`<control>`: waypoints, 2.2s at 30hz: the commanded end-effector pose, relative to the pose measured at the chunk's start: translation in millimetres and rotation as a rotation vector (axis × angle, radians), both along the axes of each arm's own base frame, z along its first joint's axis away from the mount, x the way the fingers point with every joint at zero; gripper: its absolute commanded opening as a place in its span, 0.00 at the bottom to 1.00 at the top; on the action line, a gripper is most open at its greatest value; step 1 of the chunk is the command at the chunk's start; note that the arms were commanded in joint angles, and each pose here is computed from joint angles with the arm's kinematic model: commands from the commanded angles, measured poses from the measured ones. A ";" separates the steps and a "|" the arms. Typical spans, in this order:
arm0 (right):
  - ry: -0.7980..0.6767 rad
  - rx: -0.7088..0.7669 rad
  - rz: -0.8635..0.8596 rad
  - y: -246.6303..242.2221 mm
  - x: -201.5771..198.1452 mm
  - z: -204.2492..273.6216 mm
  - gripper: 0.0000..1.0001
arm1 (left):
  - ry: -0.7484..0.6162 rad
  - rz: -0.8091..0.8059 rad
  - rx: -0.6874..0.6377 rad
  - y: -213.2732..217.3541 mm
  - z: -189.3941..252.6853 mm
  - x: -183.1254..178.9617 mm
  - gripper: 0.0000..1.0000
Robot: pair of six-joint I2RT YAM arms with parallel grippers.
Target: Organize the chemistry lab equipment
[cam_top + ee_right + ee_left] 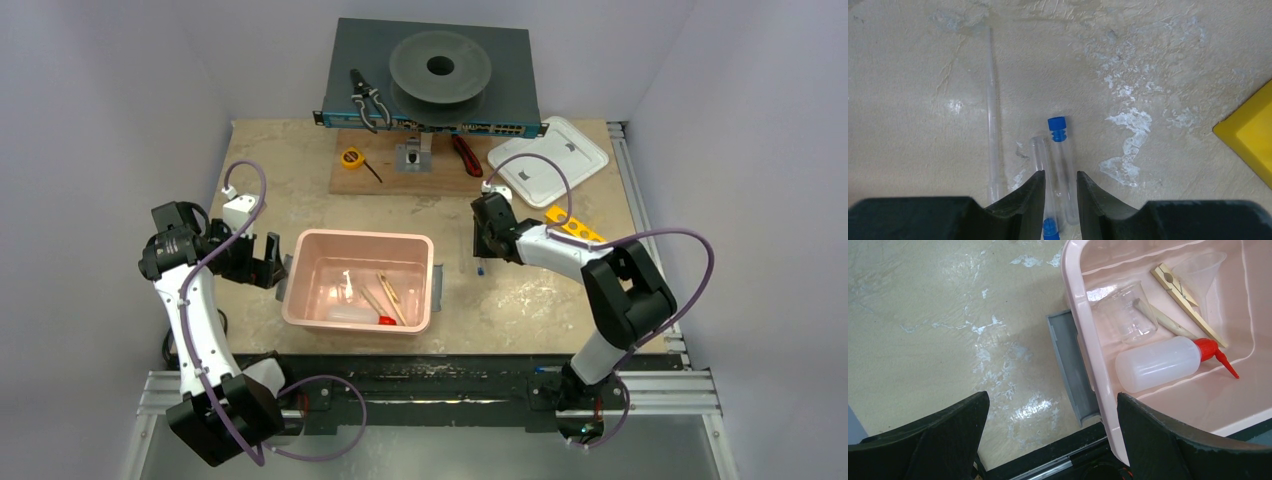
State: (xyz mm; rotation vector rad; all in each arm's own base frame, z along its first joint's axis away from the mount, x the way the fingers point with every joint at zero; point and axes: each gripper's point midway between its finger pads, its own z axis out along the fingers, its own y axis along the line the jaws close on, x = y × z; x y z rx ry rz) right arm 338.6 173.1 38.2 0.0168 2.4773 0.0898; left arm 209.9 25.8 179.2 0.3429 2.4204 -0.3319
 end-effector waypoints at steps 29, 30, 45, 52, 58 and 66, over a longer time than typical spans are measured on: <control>-0.260 0.135 0.006 6.5 5.5 137.2 0.00 | -0.023 -0.012 0.014 3.7 13.7 4.0 0.98; -0.280 0.152 0.046 18.3 0.3 153.9 0.00 | -0.019 -0.012 0.010 3.2 13.4 3.8 0.98; -0.268 0.241 0.728 236.5 -132.8 190.3 0.00 | -0.021 -0.011 0.010 2.1 13.4 2.0 0.99; -0.178 0.169 0.838 259.8 -154.9 147.7 0.16 | -0.019 -0.013 0.008 1.7 13.6 1.8 1.00; -0.224 0.233 0.816 256.1 -150.3 174.0 0.48 | -0.019 -0.009 0.012 2.6 12.8 1.8 1.00; -0.259 0.326 0.498 168.0 -79.2 191.0 0.45 | -0.022 0.004 0.019 4.9 13.4 3.5 1.00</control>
